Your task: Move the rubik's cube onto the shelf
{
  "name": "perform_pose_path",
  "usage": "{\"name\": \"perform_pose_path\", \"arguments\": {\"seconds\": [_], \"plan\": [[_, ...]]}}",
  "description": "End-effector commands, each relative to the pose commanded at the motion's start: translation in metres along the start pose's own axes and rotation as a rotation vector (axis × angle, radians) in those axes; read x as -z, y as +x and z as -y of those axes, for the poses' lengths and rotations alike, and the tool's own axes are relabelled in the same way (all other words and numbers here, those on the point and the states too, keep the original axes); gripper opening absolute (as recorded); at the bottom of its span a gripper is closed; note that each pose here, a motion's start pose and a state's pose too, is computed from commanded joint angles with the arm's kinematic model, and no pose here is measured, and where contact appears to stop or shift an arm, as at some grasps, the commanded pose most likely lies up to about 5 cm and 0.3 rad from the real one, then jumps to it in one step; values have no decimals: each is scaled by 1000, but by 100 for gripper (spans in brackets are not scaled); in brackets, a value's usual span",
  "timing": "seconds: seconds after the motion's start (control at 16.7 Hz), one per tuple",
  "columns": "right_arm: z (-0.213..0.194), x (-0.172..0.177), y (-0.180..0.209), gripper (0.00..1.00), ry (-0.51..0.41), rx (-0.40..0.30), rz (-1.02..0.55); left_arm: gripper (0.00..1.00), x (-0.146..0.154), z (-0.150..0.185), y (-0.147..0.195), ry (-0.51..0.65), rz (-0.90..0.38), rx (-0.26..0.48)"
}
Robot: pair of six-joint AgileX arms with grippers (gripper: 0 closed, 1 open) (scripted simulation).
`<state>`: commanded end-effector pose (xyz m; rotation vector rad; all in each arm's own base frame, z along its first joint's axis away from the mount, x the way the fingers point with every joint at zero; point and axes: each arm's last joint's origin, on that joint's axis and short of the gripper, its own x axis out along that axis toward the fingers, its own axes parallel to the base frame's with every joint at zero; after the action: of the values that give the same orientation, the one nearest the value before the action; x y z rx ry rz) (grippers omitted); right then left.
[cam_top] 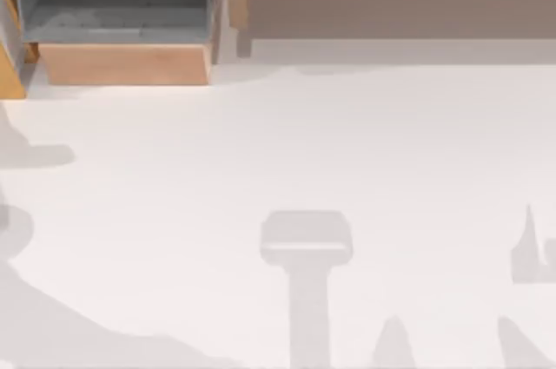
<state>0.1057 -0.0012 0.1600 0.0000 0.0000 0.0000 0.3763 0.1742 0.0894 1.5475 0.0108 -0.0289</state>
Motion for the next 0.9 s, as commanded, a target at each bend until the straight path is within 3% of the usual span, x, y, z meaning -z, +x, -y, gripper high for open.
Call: {"name": "perform_pose_path", "arguments": {"seconds": [0.54,0.84,0.9], "plan": [[0,0,0,100,0,0,0,0,0,-2,60,3,1,-4],[0,0,0,100,0,0,0,0,-1,-2,63,0,0,0],[0,0,0,100,0,0,0,8,-1,-2,63,0,0,0]]}}
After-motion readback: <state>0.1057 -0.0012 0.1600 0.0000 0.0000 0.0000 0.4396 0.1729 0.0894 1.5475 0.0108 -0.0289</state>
